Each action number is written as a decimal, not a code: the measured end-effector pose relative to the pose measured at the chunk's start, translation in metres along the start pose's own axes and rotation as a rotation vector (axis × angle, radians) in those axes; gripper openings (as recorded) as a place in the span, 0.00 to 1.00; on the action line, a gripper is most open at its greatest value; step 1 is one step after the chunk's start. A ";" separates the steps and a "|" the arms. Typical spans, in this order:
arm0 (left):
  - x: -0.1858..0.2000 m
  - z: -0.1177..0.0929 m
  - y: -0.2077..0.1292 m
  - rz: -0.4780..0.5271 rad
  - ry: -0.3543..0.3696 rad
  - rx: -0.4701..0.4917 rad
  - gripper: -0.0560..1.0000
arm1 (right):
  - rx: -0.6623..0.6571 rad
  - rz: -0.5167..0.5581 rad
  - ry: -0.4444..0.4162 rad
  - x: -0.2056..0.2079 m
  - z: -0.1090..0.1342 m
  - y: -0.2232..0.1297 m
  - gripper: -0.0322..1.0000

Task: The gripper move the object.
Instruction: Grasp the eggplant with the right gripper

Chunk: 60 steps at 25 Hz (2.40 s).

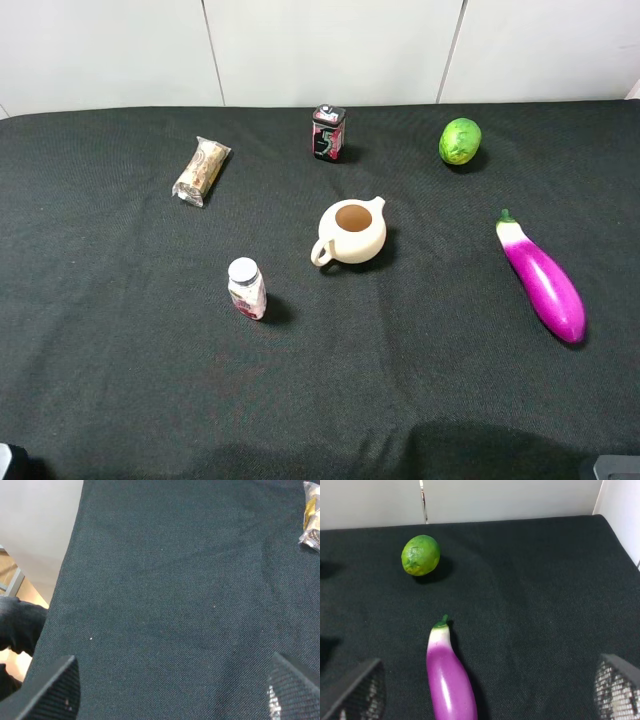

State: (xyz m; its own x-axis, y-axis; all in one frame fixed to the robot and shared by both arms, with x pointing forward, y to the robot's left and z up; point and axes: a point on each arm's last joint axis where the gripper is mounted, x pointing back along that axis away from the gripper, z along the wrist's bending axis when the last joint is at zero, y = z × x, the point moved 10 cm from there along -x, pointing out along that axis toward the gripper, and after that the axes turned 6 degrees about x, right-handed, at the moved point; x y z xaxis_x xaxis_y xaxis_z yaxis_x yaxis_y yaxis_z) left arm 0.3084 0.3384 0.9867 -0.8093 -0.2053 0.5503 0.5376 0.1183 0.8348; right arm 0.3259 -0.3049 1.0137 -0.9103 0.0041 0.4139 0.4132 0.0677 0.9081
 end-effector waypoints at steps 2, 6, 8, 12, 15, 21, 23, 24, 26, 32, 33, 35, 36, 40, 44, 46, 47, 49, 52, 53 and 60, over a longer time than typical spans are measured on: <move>0.000 0.000 0.000 0.000 0.000 0.000 0.80 | 0.000 0.000 0.000 0.000 0.000 0.000 0.64; 0.000 0.000 0.000 0.000 0.000 0.000 0.80 | 0.000 0.000 0.000 0.000 0.000 0.000 0.64; 0.000 0.000 0.000 0.000 0.000 0.000 0.80 | 0.000 0.000 0.000 0.000 0.000 0.000 0.64; 0.000 0.000 0.000 0.000 0.000 0.000 0.80 | 0.000 0.000 0.000 0.000 0.000 0.000 0.64; 0.000 0.000 0.000 0.000 0.000 0.000 0.80 | 0.000 0.000 0.000 0.000 0.000 0.000 0.64; 0.000 0.000 0.000 0.000 0.000 0.000 0.80 | 0.000 0.000 0.000 0.000 0.000 0.000 0.64; 0.000 0.000 0.000 0.000 0.000 0.000 0.80 | 0.000 0.000 0.000 0.000 0.000 0.000 0.64; 0.000 0.000 0.000 0.000 0.000 0.000 0.80 | 0.000 0.000 0.000 0.000 0.000 0.000 0.64; 0.000 0.000 0.000 0.000 0.000 0.000 0.80 | 0.000 0.000 0.000 0.000 0.000 0.000 0.64; 0.000 0.000 0.000 0.000 0.000 0.000 0.80 | -0.050 0.000 0.046 0.000 0.009 0.000 0.64; 0.000 0.000 0.000 0.000 0.000 0.000 0.80 | -0.054 0.000 0.052 0.000 0.010 0.000 0.64; 0.000 0.000 0.000 0.000 0.000 0.000 0.80 | -0.061 0.001 0.062 0.000 0.012 0.000 0.64; 0.000 0.000 0.000 0.000 0.000 0.000 0.80 | -0.062 0.001 0.062 0.000 0.012 0.000 0.64; 0.000 0.000 0.000 0.000 0.000 0.000 0.80 | -0.060 0.060 0.063 -0.008 0.012 -0.002 0.64; 0.000 0.000 0.000 0.000 0.000 0.000 0.80 | -0.069 0.237 0.081 -0.033 0.018 -0.009 0.64; 0.000 0.000 0.000 0.000 0.000 0.000 0.80 | -0.075 0.308 0.089 -0.045 0.020 -0.009 0.64; 0.000 0.000 0.000 0.000 0.000 0.000 0.80 | -0.079 0.337 0.095 -0.050 0.022 -0.008 0.64; 0.000 0.000 0.000 0.000 0.000 0.000 0.80 | -0.085 0.379 0.102 -0.060 0.024 -0.005 0.64; 0.000 0.000 0.000 0.000 0.000 0.000 0.80 | -0.082 0.454 0.107 -0.073 0.026 -0.004 0.64; 0.000 0.000 0.000 0.000 0.000 0.000 0.80 | -0.081 0.479 0.109 -0.077 0.026 -0.004 0.64; 0.000 0.000 0.000 0.000 0.000 0.000 0.80 | -0.065 0.586 0.147 -0.096 0.034 -0.009 0.64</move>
State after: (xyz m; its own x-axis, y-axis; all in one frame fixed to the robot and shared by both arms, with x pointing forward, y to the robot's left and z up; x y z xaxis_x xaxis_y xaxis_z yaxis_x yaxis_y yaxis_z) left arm 0.3084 0.3384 0.9867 -0.8093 -0.2053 0.5503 0.5376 0.1183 0.8348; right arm 0.4086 -0.2720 0.9641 -0.5201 -0.1156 0.8462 0.8493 0.0343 0.5267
